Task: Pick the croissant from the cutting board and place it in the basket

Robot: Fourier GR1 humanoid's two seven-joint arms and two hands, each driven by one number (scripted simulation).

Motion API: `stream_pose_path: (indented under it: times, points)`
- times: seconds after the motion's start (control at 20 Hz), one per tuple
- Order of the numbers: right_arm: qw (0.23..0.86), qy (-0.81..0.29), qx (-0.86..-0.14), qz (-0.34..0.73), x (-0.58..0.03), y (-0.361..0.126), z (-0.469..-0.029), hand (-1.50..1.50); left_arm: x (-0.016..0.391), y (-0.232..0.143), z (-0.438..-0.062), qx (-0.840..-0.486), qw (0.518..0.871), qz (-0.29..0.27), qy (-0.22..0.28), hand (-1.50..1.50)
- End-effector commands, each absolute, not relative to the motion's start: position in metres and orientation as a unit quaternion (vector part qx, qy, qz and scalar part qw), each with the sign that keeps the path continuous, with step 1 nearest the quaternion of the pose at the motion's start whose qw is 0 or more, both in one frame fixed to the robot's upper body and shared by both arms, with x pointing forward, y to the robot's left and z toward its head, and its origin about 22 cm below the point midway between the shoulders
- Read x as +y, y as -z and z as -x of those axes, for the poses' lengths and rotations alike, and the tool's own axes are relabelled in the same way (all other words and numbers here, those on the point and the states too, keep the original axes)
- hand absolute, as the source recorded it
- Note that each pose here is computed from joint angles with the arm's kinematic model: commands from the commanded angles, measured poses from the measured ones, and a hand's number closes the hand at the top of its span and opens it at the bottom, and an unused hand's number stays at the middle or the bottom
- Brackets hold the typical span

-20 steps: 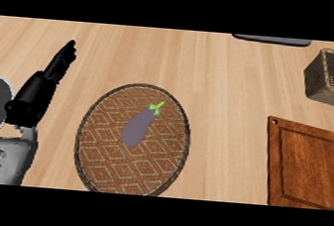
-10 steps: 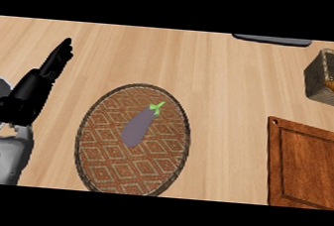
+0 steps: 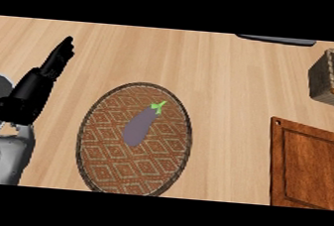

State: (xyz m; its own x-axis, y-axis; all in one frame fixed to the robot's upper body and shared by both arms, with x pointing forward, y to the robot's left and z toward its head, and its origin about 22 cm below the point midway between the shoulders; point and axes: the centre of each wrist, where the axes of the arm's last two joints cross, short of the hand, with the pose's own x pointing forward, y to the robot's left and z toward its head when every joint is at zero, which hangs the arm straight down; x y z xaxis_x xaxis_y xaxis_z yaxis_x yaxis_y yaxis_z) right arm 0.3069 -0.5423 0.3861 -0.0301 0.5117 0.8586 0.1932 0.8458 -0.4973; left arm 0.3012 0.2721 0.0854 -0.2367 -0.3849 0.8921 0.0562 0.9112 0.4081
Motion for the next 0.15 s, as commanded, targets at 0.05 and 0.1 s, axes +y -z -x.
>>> stream_pose_path:
  times: [0.05, 0.1]
  points:
    - [0.643, -0.021, -0.721, 0.258, -0.571, -0.383, -0.271, -1.5, 0.278, -0.085, -0.301, -0.767, 0.606, -0.105, 0.182, 0.0]
    - [0.643, -0.017, -0.719, 0.263, -0.572, -0.379, -0.272, -1.5, 0.27, -0.09, -0.299, -0.768, 0.605, -0.106, 0.182, 0.0]
